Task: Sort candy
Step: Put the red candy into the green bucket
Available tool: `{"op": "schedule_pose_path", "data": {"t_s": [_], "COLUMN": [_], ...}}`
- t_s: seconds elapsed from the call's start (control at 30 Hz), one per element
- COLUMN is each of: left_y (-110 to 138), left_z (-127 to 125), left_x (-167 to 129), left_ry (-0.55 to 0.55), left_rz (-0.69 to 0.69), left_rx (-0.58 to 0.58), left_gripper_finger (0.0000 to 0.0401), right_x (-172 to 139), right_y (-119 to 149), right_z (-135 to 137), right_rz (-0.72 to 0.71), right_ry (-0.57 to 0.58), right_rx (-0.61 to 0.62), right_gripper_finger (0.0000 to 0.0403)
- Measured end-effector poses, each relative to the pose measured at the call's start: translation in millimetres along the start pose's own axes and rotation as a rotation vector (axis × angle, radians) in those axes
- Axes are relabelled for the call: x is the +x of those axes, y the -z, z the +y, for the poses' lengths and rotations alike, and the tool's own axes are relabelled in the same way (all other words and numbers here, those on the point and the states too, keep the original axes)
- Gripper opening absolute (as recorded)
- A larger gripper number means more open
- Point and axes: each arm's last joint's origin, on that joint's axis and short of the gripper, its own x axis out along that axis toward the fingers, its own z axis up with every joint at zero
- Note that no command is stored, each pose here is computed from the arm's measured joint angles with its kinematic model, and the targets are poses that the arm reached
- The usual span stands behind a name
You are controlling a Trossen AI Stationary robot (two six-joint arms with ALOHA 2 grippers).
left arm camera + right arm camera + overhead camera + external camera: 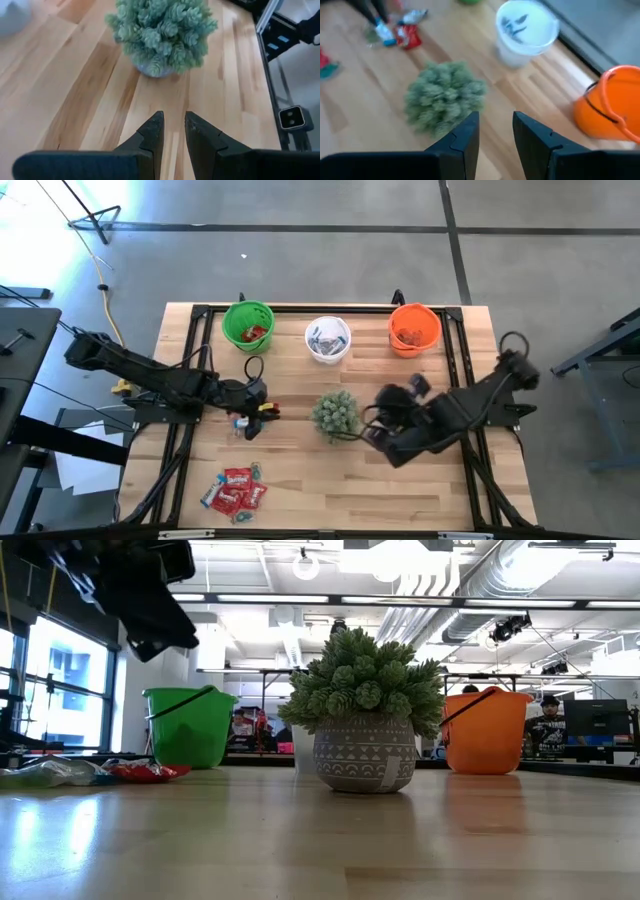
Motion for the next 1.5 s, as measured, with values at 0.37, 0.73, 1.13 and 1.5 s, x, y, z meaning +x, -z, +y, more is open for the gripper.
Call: {"op": "schedule_pose_path", "data": {"t_s": [0.37, 0.73, 1.13, 1.5], "left_y": [-1.4, 5.6, 12.1, 24.7], "left_z": [8.1, 17.0, 62.7, 68.9], "left_x": [7.7, 9.2, 35.4, 53.8], "left_ry": [-0.05, 0.023, -0.115, -0.044], "left_rz": [0.178, 0.322, 0.543, 0.644], "left_rx": [0.027, 0.519, 0.577, 0.388], "left_gripper_finger": [0.0063, 0.0063, 0.0063, 0.0063], "right_x": [31.0, 78.7, 93.2, 99.3], "right_y": [72.8, 107.0, 101.0, 96.0], "right_z": [-77.5, -92.4, -98.9, -102.1], "right_rz": [-0.18, -0.176, -0.082, 0.003], "right_ry": [-0.13, -0.336, -0.342, -0.384], "right_rx": [0.182, 0.305, 0.354, 0.392], "right_gripper_finger": [0.0114, 0.0114, 0.0114, 0.0114]}}
